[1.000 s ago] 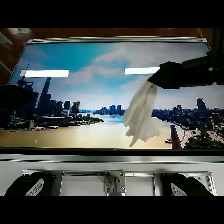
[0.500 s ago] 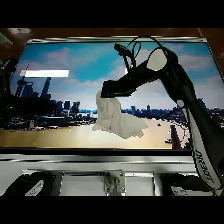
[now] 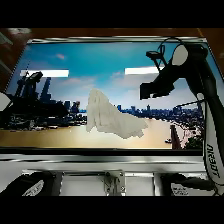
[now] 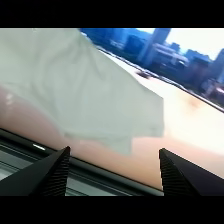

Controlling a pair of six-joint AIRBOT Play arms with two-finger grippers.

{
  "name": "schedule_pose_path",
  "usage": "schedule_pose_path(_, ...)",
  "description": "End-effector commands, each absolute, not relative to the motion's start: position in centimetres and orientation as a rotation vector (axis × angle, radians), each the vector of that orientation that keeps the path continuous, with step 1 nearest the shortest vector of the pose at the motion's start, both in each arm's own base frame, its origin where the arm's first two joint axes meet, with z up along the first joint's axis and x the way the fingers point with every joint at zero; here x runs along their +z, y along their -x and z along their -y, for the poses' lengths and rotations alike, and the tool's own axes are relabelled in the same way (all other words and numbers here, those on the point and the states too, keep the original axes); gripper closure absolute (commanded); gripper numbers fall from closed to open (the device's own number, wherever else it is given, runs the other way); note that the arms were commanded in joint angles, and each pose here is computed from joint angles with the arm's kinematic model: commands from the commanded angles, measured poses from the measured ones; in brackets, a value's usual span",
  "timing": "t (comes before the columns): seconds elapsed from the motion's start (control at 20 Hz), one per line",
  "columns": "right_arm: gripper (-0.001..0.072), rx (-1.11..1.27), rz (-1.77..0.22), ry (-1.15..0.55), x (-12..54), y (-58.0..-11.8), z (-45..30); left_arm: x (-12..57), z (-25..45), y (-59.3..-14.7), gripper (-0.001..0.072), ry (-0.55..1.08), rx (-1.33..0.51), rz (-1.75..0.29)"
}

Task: Fold the shirts.

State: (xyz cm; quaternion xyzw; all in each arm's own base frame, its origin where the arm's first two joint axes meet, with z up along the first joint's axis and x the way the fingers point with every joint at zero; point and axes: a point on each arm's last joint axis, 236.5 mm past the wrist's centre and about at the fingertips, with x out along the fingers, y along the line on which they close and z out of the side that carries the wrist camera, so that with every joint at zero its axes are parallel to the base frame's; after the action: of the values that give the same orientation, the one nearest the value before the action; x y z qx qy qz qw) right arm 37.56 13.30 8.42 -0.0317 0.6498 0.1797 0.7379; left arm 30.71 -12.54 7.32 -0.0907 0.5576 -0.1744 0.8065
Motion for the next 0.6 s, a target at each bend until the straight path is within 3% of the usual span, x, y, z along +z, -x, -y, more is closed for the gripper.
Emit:
schedule_pose_path(0.0, 0.0048, 0.327, -1.544, -0.067, 6.2, -36.2, -8.5, 2.3, 13.2, -31.3, 0.0029, 0.219, -0.375, -1.338)
schedule_pose_path(0.2, 0.0048, 0.392, -1.619, -0.306, 2.3, -34.5, -8.7, -2.4, 16.3, -32.4, 0.0029, 0.327, -0.461, -1.44)
schedule_pose_path(0.55, 0.0048, 0.401, -1.625, -0.316, -0.7, -33.9, -8.8, -8.0, 18.4, -32.8, 0.0031, 0.412, -0.507, -1.543)
